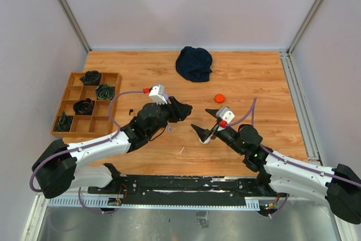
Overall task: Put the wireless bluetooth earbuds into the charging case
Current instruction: Pick up the charging case at the center of the board.
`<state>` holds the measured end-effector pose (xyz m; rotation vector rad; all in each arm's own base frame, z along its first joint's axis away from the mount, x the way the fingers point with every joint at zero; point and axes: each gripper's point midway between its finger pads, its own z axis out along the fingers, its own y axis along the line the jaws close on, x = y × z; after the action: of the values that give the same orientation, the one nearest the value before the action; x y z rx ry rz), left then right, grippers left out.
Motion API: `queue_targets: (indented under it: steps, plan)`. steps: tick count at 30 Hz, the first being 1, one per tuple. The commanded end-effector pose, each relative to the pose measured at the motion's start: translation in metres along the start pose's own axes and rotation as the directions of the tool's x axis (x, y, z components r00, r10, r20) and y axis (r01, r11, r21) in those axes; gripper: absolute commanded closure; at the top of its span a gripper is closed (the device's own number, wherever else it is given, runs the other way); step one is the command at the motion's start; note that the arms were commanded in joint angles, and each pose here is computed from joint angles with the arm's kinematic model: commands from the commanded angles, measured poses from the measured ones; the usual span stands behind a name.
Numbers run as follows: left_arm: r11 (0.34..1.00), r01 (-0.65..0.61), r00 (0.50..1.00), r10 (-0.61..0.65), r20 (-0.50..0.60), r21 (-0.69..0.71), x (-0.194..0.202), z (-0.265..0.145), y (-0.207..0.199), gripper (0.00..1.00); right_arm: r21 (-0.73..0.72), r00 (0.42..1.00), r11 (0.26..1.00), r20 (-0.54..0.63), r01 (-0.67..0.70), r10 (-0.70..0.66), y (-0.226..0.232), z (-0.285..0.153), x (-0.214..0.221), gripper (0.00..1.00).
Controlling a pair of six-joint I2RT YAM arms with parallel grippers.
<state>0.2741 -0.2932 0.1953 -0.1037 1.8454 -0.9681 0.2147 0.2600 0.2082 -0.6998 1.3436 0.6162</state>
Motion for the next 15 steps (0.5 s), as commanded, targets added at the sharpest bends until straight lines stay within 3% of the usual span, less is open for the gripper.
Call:
queue_targets:
  steps: [1, 15]
  plan:
    - [0.995, 0.066, 0.988, -0.075, 0.136, 0.072, -0.025, -0.006, -0.024, 0.54, 0.051, 0.994, 0.999, 0.109, -0.006, 0.000, -0.011, 0.005, -0.027, 0.19]
    - [0.984, 0.104, 0.978, -0.128, 0.167, 0.146, -0.021, -0.016, -0.041, 0.54, 0.049, 0.988, 0.998, 0.151, -0.050, 0.042, -0.008, 0.030, -0.031, 0.37]
